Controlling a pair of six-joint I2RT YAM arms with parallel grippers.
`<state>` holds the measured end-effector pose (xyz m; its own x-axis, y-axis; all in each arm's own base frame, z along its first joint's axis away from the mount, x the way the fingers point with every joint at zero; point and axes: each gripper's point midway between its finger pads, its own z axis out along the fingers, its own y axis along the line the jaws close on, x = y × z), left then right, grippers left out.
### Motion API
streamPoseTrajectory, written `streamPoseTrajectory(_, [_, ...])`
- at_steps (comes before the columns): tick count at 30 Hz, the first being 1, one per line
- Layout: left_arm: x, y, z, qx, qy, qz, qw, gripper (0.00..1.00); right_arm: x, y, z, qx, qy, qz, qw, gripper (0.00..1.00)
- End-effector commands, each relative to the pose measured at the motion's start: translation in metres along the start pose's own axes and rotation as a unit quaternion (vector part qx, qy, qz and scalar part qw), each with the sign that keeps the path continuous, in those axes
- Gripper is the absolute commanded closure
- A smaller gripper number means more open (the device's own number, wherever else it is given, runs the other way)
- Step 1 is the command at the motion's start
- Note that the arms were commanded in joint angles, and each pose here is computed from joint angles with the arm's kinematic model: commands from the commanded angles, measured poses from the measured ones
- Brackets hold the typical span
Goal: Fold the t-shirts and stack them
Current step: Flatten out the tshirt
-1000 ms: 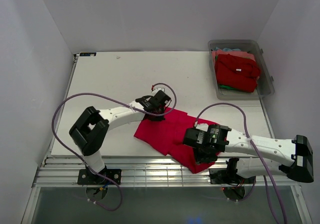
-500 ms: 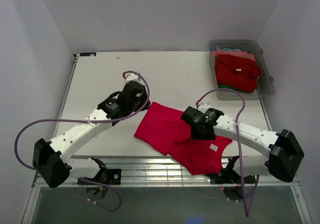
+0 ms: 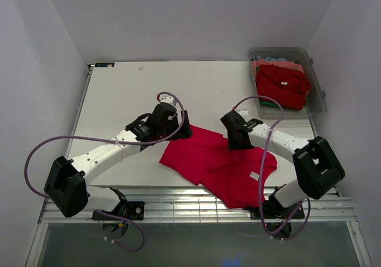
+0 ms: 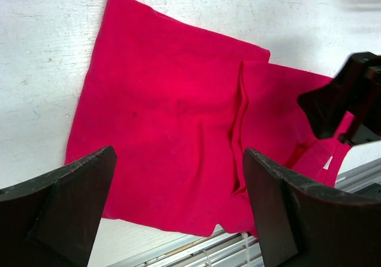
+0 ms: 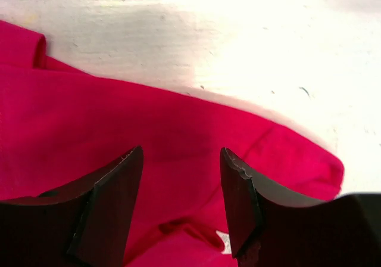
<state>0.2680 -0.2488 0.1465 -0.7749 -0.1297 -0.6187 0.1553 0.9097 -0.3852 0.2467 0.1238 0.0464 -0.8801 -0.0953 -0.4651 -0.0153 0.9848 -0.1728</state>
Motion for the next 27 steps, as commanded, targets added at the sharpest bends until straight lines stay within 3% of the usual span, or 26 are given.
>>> streamPoseTrajectory(1, [-0.01,-0.014,-0.005,0.029,-0.011,0.002,1.0,0.02,-0.037,0.023,0.008,-0.039,-0.044,-0.016,0.998,0.4])
streamPoseTrajectory(11, [0.012,-0.003,-0.006,0.025,0.009,-0.014,1.0,0.02,-0.07,0.044,0.017,-0.056,-0.065,-0.037,0.996,0.42])
streamPoseTrajectory(18, [0.017,0.002,-0.002,0.018,0.015,-0.015,1.0,0.02,-0.074,0.073,0.014,-0.129,-0.063,-0.05,0.988,0.42])
streamPoseTrajectory(27, [0.014,0.002,0.0,0.013,0.012,-0.009,1.0,0.02,-0.05,0.09,0.027,-0.163,-0.001,-0.071,0.984,0.43])
